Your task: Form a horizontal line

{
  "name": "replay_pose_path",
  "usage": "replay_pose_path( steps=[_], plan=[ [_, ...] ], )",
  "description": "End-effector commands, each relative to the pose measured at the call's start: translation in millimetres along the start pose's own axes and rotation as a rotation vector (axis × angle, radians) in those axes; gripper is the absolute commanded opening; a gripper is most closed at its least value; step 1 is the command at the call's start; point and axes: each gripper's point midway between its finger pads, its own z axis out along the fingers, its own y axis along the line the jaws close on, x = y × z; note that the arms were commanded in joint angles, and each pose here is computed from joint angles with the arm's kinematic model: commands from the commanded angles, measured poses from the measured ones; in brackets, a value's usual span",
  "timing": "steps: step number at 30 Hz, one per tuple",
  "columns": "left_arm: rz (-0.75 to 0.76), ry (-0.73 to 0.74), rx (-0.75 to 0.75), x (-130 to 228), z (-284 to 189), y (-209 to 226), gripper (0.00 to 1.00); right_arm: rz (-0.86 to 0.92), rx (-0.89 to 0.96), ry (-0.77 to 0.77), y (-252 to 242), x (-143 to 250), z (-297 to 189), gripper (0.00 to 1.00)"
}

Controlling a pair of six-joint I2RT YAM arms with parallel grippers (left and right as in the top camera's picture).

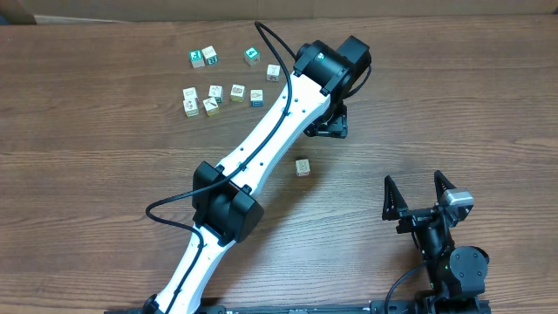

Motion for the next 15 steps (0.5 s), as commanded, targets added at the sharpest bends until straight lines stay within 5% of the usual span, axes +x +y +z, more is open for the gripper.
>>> replay_pose_path(
  steps=[1, 15],
  plan=[
    [0.052, 0.012, 0.042, 3.0, -4.1, -8.1, 0.82, -0.004, 0.01, -0.004, -2.5, 1.6, 0.1, 1.0],
    [0.053, 0.124, -0.047, 29.2, 39.8, -7.6, 0.79, -0.004, 0.01, -0.004, -2.5, 1.6, 0.1, 1.0]
  ],
)
